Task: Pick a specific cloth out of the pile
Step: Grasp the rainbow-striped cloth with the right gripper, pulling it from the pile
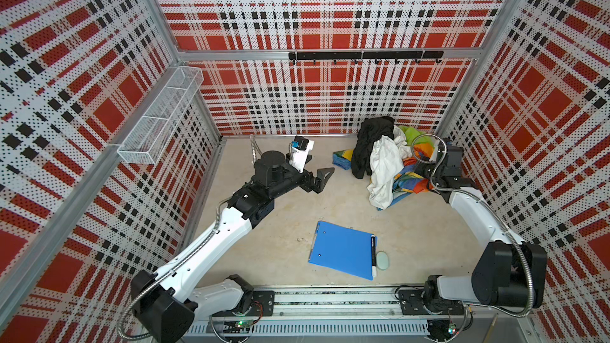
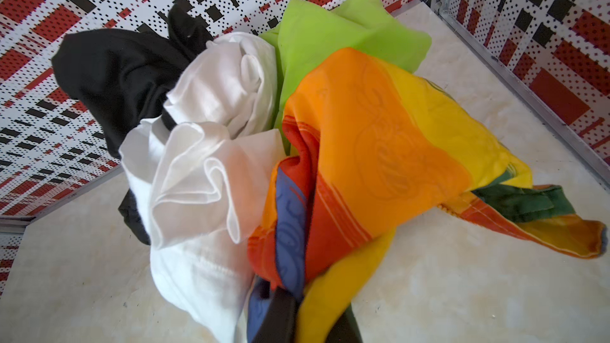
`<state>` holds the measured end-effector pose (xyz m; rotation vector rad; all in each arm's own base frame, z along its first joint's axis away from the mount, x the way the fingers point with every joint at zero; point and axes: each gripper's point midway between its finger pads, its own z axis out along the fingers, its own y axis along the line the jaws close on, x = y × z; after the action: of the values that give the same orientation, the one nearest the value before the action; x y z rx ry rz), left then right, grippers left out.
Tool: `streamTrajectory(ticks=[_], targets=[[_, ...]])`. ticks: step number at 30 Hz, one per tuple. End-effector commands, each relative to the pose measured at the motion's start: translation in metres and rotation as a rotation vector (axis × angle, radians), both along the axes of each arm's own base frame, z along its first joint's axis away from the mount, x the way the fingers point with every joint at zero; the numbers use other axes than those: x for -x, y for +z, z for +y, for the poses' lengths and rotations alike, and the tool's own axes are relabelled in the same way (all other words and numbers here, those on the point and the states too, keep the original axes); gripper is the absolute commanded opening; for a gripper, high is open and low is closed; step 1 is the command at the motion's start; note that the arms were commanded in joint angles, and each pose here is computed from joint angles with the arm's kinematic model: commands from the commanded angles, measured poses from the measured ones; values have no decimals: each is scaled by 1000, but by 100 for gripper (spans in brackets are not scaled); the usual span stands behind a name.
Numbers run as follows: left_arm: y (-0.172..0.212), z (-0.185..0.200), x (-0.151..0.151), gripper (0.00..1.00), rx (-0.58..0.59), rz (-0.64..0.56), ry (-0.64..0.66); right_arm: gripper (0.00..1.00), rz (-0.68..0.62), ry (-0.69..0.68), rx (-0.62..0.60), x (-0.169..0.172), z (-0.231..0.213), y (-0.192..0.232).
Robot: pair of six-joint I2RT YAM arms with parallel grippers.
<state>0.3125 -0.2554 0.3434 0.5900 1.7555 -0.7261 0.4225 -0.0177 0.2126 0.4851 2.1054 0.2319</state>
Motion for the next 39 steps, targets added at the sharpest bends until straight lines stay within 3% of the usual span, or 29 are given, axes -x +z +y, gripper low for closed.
streamTrajectory(ticks=[1, 7, 14, 22, 24, 26, 32, 39], targets=[[8, -3, -1, 99, 13, -21, 4, 6, -167, -25, 56, -13, -5, 55], [3, -3, -5, 99, -2, -3, 14, 5, -139, -196, 134, -3, -35, 66], [1, -4, -6, 100, -5, 4, 9, 5, -129, -46, 84, -31, 11, 55], [-1, -5, -6, 100, -12, 4, 9, 5, -210, 9, 111, -51, 65, 78], [-2, -6, -6, 99, -12, 9, 6, 6, -219, 65, 209, -60, 79, 83], [-2, -6, -6, 99, -14, 11, 4, 6, -216, 88, 222, -72, 94, 84], [-1, -4, -6, 99, -21, 0, 8, 6, -253, 66, 262, -90, 118, 102], [1, -4, -4, 98, -21, -5, 3, 6, -302, -18, 289, -78, 104, 133]])
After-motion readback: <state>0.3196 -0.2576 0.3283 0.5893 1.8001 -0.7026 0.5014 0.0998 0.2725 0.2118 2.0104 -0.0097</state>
